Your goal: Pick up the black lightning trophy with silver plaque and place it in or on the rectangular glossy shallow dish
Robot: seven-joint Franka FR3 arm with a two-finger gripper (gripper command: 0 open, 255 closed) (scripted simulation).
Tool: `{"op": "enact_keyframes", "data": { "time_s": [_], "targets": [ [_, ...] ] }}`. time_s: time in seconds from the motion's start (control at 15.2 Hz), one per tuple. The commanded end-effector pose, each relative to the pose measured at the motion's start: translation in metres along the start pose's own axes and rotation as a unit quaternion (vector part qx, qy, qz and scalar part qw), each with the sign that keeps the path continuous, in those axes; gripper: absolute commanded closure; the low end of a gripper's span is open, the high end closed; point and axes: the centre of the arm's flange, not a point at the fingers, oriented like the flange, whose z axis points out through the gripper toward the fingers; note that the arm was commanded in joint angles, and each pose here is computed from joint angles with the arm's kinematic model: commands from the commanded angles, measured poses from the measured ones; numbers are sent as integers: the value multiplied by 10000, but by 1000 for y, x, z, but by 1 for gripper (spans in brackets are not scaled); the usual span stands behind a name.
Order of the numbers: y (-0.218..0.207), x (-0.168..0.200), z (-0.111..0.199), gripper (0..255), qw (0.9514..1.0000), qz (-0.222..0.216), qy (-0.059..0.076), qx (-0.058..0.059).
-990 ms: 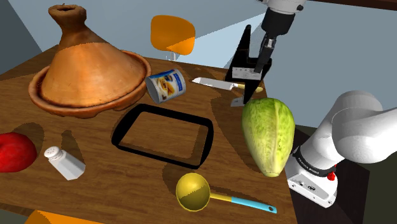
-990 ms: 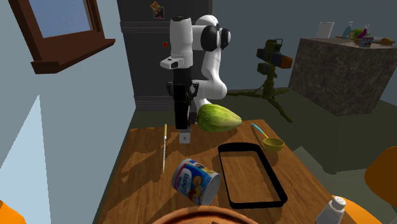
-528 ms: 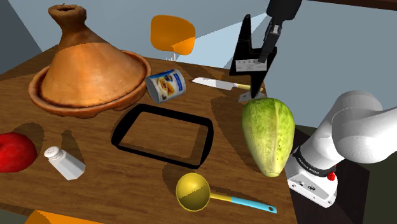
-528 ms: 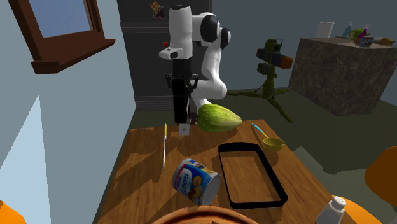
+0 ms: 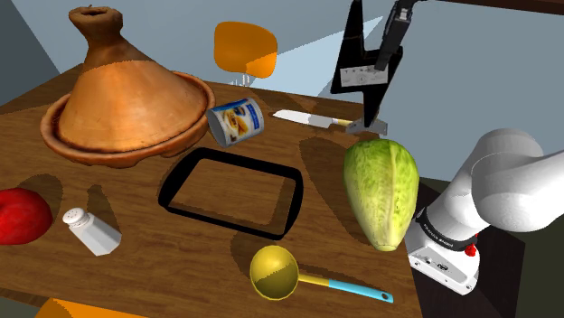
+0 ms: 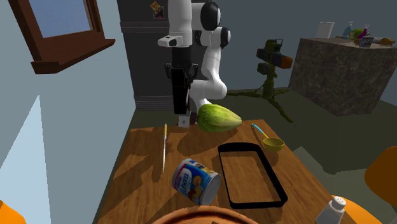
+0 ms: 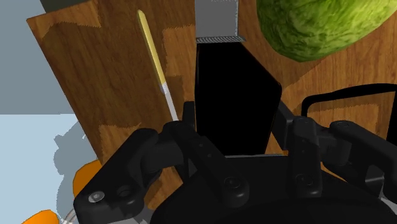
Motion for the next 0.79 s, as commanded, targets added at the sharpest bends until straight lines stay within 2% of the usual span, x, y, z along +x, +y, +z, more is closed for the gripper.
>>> {"op": "enact_keyframes", "data": {
  "time_s": [0.0,0.26,0.73],
  "targets": [
    [0,2,-11,255,10000,0,5,-1],
    [0,2,-27,255,10000,0,5,-1],
    [-75,56,-35,255,10000,0,5,-1]
  ]
}}
